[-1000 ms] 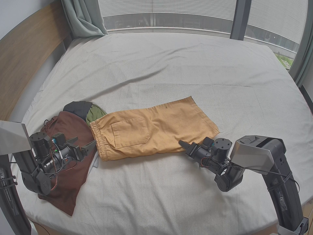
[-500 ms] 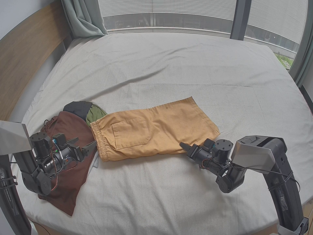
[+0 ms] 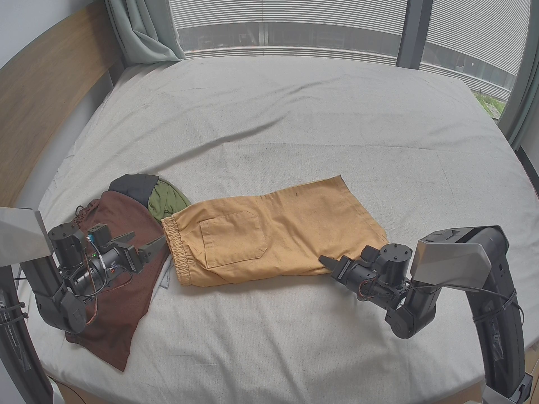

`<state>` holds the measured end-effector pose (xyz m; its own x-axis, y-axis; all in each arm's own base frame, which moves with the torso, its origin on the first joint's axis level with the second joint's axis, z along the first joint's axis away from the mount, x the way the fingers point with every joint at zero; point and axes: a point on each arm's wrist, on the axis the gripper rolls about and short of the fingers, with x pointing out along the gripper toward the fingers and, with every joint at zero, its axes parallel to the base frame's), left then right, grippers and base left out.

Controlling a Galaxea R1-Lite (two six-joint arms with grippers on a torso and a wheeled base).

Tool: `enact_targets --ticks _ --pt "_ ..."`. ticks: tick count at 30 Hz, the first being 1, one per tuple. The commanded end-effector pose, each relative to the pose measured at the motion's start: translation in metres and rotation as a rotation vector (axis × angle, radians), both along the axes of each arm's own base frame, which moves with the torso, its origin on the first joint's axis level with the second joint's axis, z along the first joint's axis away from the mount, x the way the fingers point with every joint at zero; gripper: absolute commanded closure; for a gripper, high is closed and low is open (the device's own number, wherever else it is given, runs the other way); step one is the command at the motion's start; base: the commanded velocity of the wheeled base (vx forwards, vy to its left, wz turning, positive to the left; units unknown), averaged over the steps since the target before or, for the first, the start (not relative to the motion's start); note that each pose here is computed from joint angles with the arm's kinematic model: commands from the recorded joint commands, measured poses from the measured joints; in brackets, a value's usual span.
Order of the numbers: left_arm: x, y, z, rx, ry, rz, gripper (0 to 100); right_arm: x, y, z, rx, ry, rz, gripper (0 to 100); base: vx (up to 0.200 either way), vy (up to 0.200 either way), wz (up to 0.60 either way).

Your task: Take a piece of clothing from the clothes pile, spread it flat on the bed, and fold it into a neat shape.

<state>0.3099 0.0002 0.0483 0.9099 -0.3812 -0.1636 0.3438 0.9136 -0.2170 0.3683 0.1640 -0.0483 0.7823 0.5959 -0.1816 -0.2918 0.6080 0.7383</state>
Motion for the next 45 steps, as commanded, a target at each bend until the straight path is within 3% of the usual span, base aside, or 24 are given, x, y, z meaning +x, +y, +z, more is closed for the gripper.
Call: enact_targets --ticks 1,15,27,38,39,45 --pt "0.0 0.0 0.006 -0.018 -0.016 0.001 0 -0.009 -0.004 0.013 -0.002 0.005 -0.001 100 0.0 0.0 0.0" --pt "-0.007 -0.009 0.002 -0.038 0.018 -0.074 0 -0.052 -0.024 0.008 -0.066 0.154 -0.002 100 0.0 0.0 0.0" --pt "-0.015 -0.022 -0.003 -0.067 0.065 -0.156 0 -0.084 -0.036 0.008 -0.161 0.217 0.024 100 0.0 0.0 0.0" --pt "-0.02 -0.028 -0.006 -0.082 0.093 -0.191 0 -0.085 -0.039 0.004 -0.168 0.228 0.019 100 0.0 0.0 0.0" --pt "-0.02 -0.028 -0.006 -0.084 0.096 -0.195 0 -0.084 -0.039 0.004 -0.167 0.226 0.016 0 0.0 0.0 0.0" --pt "-0.021 -0.029 -0.007 -0.093 0.101 -0.245 0 -0.092 -0.039 0.006 -0.176 0.245 0.03 0 0.0 0.0 0.0"
